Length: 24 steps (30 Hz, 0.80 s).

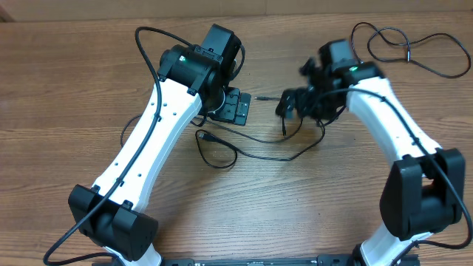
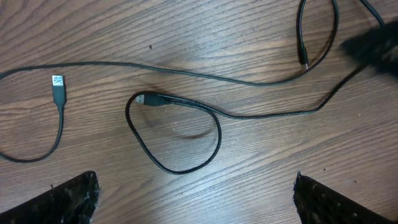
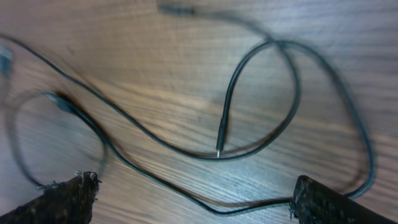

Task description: Untangle cables

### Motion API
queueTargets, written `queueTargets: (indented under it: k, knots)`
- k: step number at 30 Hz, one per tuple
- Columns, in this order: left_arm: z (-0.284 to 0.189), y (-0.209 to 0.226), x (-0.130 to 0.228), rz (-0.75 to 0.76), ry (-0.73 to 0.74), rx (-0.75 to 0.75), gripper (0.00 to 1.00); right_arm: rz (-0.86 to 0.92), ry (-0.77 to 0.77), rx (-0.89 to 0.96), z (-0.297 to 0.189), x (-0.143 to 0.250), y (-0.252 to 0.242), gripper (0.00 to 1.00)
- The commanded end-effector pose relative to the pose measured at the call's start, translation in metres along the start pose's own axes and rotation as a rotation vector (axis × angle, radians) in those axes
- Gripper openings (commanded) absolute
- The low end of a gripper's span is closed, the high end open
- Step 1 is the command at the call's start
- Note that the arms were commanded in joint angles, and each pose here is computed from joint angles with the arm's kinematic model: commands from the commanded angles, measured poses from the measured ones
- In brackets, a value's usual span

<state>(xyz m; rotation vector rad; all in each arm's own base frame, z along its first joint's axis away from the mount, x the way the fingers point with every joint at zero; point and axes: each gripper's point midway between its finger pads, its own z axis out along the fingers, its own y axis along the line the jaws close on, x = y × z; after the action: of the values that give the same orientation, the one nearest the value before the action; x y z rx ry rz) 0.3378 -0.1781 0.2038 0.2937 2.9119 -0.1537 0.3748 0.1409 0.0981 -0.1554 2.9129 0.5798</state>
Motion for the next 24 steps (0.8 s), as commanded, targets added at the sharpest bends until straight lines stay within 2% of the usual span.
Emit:
queueTargets:
  k: [1, 15, 24]
  knots:
    - [-0.002, -0.002, 0.0, 0.011, -0.005, 0.009, 1.0, -0.05, 0.047, 0.101, 0.019, 0.019, -0.013, 1.0]
    - [-0.002, -0.002, 0.0, 0.011, -0.006, 0.009, 1.0, -0.122, 0.207, 0.109, 0.063, 0.088, -0.027, 1.0]
    - [-0.002, -0.002, 0.0, 0.011, -0.005, 0.009, 1.0, 0.033, 0.251, 0.135, 0.069, 0.109, -0.034, 1.0]
